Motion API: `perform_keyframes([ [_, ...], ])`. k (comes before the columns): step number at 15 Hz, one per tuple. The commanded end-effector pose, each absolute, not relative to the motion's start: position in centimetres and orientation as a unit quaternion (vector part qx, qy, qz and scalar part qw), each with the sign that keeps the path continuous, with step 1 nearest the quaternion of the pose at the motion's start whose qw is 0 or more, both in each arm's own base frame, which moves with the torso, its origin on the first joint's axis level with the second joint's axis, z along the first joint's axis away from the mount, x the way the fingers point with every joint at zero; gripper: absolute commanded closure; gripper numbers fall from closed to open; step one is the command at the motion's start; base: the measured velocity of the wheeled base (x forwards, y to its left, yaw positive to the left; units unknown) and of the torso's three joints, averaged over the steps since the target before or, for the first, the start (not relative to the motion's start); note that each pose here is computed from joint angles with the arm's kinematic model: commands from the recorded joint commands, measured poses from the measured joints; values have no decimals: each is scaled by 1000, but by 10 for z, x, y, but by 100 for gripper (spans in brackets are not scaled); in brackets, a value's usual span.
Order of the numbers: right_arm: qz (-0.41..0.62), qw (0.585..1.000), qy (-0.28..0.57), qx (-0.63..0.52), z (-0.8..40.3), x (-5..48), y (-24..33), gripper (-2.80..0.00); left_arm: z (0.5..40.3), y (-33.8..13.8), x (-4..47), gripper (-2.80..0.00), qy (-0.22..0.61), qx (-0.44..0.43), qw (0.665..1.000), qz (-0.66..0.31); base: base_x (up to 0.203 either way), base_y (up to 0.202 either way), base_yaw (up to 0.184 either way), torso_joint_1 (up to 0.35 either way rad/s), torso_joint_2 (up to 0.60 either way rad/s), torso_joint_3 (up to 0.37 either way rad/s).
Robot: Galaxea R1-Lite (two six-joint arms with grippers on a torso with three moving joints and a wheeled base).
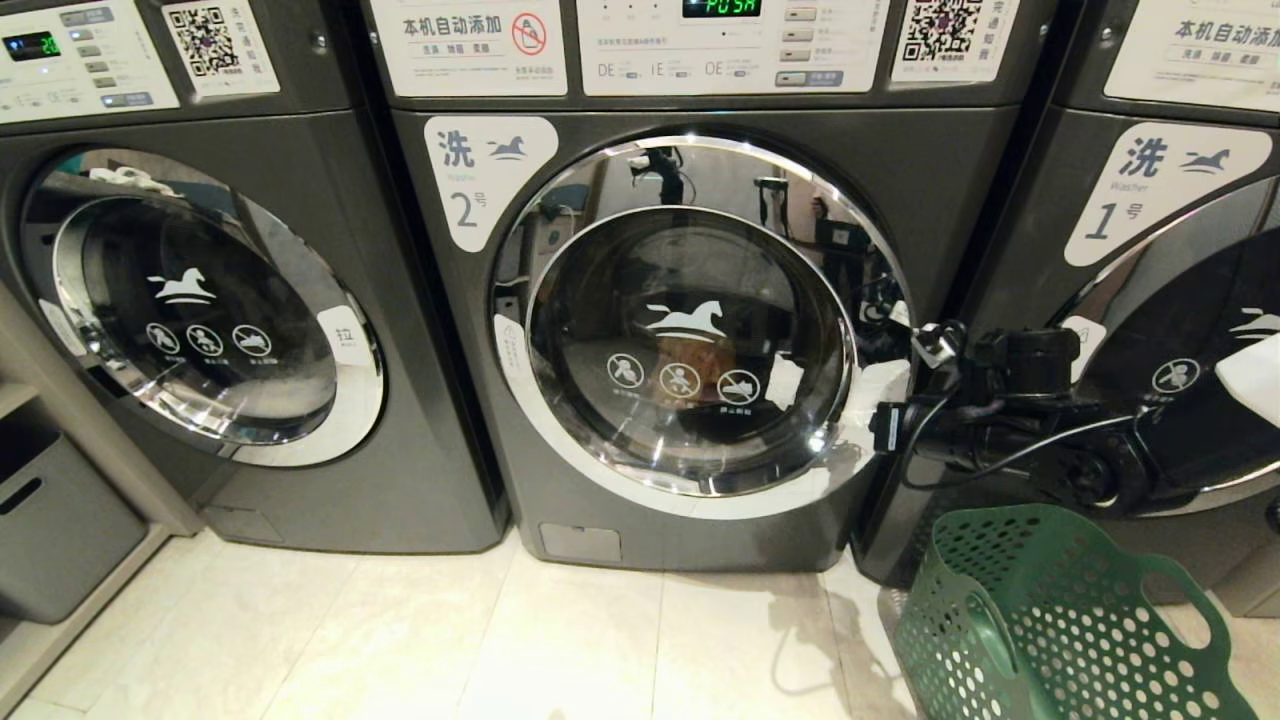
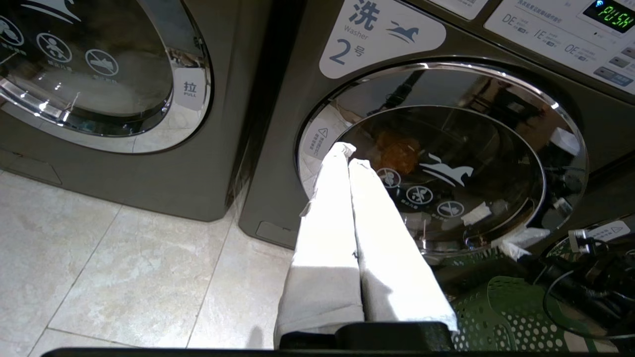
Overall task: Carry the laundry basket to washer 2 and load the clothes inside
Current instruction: Press the washing machine door tightly with the right hand
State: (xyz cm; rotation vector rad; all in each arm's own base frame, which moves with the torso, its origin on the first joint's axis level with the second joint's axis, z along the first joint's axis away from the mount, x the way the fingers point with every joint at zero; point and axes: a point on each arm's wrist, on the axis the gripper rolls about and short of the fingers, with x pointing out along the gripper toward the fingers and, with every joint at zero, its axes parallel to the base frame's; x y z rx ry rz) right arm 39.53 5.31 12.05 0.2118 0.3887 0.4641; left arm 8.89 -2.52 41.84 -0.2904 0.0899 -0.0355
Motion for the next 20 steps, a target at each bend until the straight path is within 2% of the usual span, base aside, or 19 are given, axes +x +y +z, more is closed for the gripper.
perform_keyframes([
  [1, 203, 958, 175, 98, 112, 417, 54, 0, 416, -24, 86, 0, 47, -145, 988, -16, 0, 0, 0, 0, 0, 0],
  [5, 176, 970, 142, 92, 113, 445, 56, 0, 416, -23, 83, 0, 46, -145, 988, -15, 0, 0, 0, 0, 0, 0],
  [9, 159, 982, 59, 82, 103, 488, 60, 0, 416, -22, 81, 0, 43, -145, 988, -14, 0, 0, 0, 0, 0, 0],
  [12, 140, 987, 32, 79, 96, 506, 60, 0, 417, -20, 78, 0, 37, -146, 989, 2, 0, 0, 0, 0, 0, 0],
  [20, 111, 990, 35, 78, 102, 498, 56, 0, 418, -18, 72, 0, 30, -133, 991, 3, 0, 0, 0, 0, 0, 0],
])
